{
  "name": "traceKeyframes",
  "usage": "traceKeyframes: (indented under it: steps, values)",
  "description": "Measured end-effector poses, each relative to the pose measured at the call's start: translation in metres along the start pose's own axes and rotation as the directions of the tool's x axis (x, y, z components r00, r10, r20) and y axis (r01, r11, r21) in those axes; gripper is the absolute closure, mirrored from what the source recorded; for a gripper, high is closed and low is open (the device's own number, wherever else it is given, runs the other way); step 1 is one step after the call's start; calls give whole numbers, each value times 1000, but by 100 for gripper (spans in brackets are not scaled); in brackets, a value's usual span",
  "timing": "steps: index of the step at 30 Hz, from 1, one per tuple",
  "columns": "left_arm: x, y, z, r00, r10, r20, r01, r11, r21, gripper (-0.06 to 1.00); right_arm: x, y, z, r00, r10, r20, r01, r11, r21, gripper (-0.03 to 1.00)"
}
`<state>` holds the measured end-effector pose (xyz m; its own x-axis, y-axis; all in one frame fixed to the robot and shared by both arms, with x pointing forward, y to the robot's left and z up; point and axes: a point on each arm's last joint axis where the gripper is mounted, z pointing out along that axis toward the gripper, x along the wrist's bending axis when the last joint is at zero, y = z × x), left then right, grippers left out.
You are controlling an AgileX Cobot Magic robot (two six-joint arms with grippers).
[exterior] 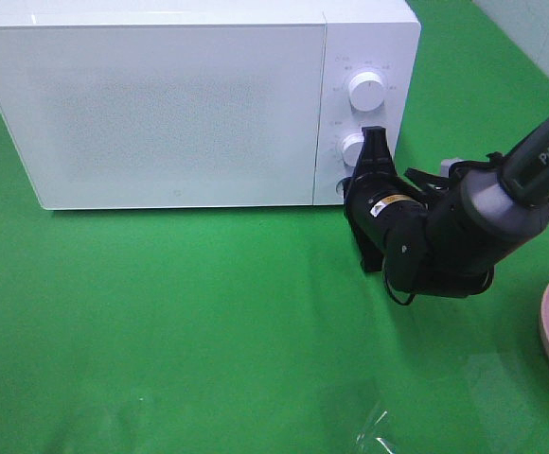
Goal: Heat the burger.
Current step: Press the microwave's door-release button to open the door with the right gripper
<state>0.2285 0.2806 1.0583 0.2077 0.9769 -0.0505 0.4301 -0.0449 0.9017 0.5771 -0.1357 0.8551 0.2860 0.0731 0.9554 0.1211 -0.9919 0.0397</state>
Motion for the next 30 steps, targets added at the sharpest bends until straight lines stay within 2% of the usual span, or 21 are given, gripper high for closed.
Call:
traceKeyframes:
  steps: [14,20,30]
  values:
    - [0,0,0,1000,0,-1,0,1000,0,-3,-2,-4,7,1000,-5,-9,5,1000,-20,94]
    - [0,0,0,1000,0,-1,0,1000,0,-3,-6,-9,17,1000,17,-10,-18,998,-68,94]
    - [0,0,0,1000,2,-3,-2,1000,0,-3,-7,-9,16,1000,13,-9,-14,997,-71,94]
